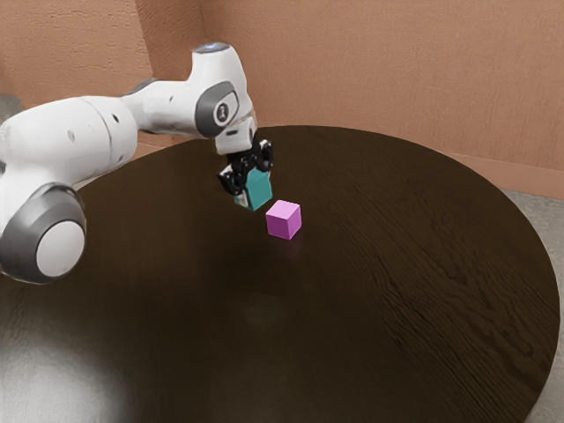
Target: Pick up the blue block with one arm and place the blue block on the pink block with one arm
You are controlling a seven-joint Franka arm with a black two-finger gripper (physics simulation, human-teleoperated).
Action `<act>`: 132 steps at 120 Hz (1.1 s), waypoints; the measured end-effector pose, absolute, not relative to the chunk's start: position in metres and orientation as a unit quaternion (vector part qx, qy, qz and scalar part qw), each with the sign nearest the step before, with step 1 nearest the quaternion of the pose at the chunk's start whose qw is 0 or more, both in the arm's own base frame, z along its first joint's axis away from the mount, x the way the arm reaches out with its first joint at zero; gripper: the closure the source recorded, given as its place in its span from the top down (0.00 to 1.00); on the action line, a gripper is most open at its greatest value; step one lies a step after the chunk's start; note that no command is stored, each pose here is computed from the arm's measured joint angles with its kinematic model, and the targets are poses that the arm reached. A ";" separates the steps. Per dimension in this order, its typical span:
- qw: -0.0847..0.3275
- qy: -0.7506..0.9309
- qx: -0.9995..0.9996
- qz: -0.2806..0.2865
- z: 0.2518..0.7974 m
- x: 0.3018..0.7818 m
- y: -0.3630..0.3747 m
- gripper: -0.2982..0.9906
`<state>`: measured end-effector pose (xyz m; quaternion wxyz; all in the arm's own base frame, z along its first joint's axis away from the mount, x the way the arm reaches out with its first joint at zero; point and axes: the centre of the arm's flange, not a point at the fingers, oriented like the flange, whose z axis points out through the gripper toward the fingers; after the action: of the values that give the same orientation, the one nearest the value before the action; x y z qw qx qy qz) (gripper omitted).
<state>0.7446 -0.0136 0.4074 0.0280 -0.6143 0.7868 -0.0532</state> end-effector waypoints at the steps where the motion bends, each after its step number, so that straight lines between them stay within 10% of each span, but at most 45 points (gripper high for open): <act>1: 0.028 0.786 -0.615 -0.053 0.407 0.746 -0.016 0.52; 132: 0.040 0.705 -0.700 -0.104 0.344 0.814 -0.019 0.61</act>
<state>0.8142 -0.0188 0.3438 0.0401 -0.7004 0.7049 -0.1044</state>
